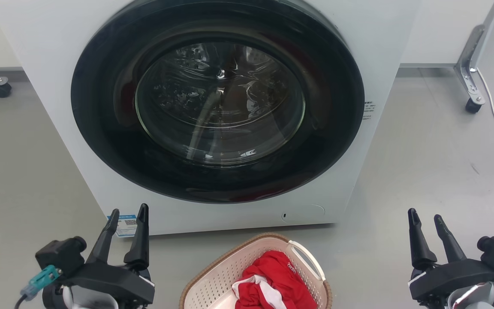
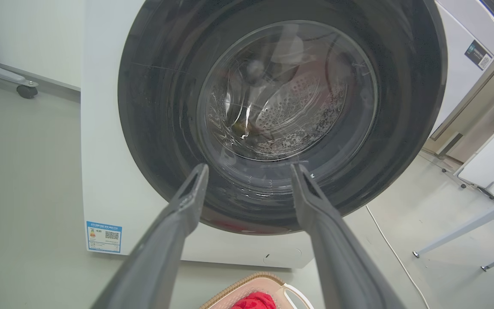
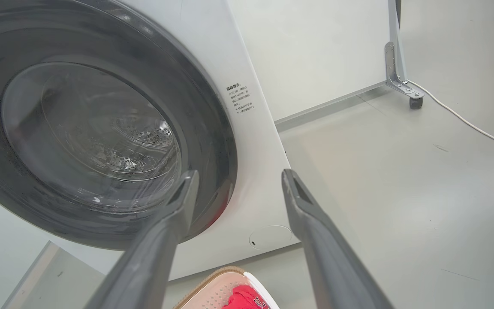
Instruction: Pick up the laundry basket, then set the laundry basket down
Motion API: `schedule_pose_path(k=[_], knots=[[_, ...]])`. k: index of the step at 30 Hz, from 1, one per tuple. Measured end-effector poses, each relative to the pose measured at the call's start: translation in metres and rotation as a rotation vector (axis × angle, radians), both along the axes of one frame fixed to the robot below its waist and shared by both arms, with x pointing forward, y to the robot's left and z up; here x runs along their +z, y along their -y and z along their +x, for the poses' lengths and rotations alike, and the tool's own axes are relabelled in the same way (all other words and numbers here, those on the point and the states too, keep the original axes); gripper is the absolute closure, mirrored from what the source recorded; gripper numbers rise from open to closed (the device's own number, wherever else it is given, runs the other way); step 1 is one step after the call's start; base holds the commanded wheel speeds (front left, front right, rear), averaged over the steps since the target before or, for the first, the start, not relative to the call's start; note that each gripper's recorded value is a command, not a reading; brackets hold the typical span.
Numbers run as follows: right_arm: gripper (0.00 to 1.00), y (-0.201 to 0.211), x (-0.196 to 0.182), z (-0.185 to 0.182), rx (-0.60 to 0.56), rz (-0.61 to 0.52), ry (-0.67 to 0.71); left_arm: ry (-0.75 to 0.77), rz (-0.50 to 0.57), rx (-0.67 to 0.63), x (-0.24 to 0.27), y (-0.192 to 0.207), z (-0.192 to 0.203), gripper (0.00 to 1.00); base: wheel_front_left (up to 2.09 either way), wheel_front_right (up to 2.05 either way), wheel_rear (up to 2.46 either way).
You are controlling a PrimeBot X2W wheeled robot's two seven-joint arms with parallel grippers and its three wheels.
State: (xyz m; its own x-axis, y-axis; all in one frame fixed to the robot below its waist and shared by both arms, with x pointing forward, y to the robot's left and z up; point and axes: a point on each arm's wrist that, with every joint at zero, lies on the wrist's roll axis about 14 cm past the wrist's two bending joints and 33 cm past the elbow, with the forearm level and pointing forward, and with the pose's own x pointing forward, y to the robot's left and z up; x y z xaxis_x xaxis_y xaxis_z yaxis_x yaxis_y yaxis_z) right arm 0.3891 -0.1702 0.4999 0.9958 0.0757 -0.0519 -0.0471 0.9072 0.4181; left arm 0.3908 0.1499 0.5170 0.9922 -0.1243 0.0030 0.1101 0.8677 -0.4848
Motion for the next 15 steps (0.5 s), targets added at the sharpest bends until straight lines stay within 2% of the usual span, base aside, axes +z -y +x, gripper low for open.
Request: schedule_pose_path(k=[15], knots=[[0.0,-0.0049,0.003,-0.0022,0.014,-0.197,0.055,0.046,0.178,-0.013,-0.0018,0.0106,-0.0032,0.0,0.0,0.0,0.0]])
